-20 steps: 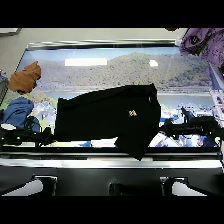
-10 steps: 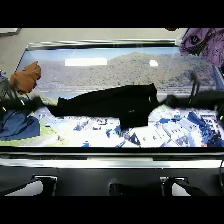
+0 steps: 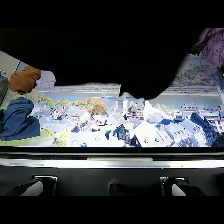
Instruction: Fold the clothes and pants, and hang the long-sleeved shirts on hangers.
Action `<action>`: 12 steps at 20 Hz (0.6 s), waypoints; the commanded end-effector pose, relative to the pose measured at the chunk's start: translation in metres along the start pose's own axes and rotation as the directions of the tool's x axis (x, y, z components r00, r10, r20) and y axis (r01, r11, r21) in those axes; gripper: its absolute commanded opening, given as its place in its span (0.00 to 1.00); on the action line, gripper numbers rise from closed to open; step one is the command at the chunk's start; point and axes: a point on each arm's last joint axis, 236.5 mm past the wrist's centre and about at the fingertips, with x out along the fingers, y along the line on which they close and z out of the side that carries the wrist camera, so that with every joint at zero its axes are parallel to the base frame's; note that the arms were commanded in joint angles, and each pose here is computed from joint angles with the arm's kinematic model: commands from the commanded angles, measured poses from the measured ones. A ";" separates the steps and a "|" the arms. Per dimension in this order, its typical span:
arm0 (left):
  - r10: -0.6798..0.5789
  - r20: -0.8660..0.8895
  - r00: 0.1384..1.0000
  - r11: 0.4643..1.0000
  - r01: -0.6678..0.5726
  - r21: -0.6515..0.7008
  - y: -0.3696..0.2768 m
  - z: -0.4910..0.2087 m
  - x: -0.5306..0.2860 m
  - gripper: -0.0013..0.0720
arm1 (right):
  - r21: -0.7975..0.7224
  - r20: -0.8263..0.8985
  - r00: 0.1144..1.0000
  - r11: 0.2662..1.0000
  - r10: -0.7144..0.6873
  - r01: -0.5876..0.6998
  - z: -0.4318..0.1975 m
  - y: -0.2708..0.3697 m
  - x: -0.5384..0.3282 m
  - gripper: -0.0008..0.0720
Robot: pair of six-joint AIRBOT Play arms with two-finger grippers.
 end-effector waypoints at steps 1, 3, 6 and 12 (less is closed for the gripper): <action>0.126 0.106 0.986 0.992 -0.128 0.016 0.007 0.004 -0.090 0.04 | -0.047 0.157 0.987 0.998 -0.040 0.048 0.045 0.041 -0.096 0.05; 0.178 0.131 0.975 0.984 -0.179 -0.006 0.014 -0.005 -0.118 0.04 | -0.057 0.175 0.982 0.994 -0.078 0.089 0.046 0.045 -0.124 0.05; 0.204 0.131 0.970 0.979 -0.206 -0.003 0.018 -0.013 -0.129 0.04 | -0.026 0.146 0.982 0.992 -0.116 0.121 0.039 0.038 -0.128 0.05; 0.151 -0.195 0.969 0.987 -0.160 -0.032 0.035 -0.079 -0.017 0.03 | 0.186 -0.238 0.960 0.963 -0.146 0.193 -0.064 -0.035 -0.010 0.05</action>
